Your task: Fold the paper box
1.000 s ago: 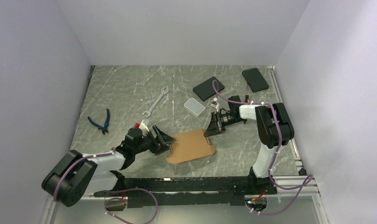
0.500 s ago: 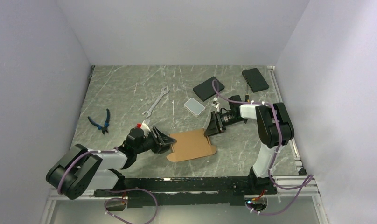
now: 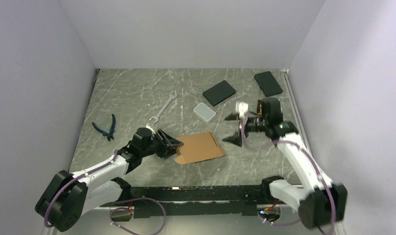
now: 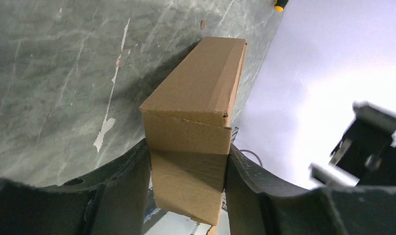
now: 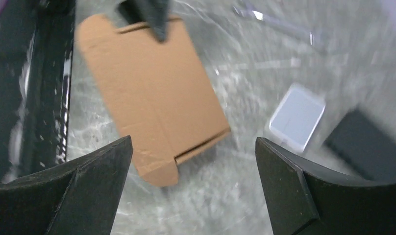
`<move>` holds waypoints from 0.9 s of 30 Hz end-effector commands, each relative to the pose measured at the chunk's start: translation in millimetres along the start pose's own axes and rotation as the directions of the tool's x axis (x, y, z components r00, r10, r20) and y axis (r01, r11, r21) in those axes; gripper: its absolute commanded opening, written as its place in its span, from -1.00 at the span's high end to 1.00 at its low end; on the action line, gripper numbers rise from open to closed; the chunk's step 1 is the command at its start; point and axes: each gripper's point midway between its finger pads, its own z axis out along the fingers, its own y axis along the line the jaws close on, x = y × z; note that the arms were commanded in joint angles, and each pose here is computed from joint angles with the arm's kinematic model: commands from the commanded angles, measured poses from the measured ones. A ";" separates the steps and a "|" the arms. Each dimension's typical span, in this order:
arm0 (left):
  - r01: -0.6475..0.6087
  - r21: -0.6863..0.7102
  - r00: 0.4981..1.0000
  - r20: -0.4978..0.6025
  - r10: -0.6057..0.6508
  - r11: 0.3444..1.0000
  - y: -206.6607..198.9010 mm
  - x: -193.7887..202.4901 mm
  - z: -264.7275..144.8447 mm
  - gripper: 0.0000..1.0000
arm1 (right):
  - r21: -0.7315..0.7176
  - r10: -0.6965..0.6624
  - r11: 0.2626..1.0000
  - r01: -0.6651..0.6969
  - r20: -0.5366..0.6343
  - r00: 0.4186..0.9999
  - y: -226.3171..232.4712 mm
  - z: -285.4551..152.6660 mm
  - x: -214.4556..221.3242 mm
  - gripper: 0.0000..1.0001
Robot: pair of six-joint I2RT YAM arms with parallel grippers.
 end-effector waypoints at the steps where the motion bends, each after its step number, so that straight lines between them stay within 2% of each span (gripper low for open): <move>1: 0.152 -0.102 0.988 0.006 -0.152 0.983 -3.1 -1.3 -0.5 0.44 | -0.093 -0.509 0.853 0.513 0.068 0.858 46.7 14.1 3.1 -0.99; 4: 0.237 -0.091 0.971 -0.018 -0.239 0.967 -9.5 2.2 1.8 0.44 | -0.186 -0.556 0.808 0.559 0.073 0.828 61.4 25.1 6.7 -0.99; 6: 0.289 -0.066 0.956 -0.035 -0.291 0.955 -14.1 3.8 3.3 0.46 | -0.186 -0.602 0.781 0.597 0.032 0.798 61.5 34.7 13.4 -0.99; 11: 0.380 -0.039 0.923 -0.048 -0.381 0.924 -19.0 3.3 6.4 0.47 | -0.167 -0.638 0.764 0.623 -0.056 0.768 58.4 51.9 24.9 -0.99; 15: 0.401 -0.024 0.914 -0.049 -0.402 0.916 -25.3 0.9 8.8 0.46 | -0.149 -0.669 0.742 0.653 -0.111 0.735 57.0 65.3 35.2 -0.99; 19: 0.423 -0.018 0.904 -0.058 -0.424 0.906 -27.5 0.4 12.1 0.46 | -0.066 -0.688 0.723 0.688 -0.168 0.706 43.2 75.8 31.5 -0.99; 24: 0.444 -0.004 0.892 -0.092 -0.442 0.896 -30.4 2.4 16.6 0.46 | -0.038 -0.739 0.655 0.754 -0.236 0.631 38.7 90.7 45.5 -0.99; 27: 0.445 0.002 0.891 -0.105 -0.442 0.896 -31.5 3.5 18.3 0.46 | -0.021 -0.743 0.643 0.765 -0.257 0.618 36.5 97.4 47.1 -0.99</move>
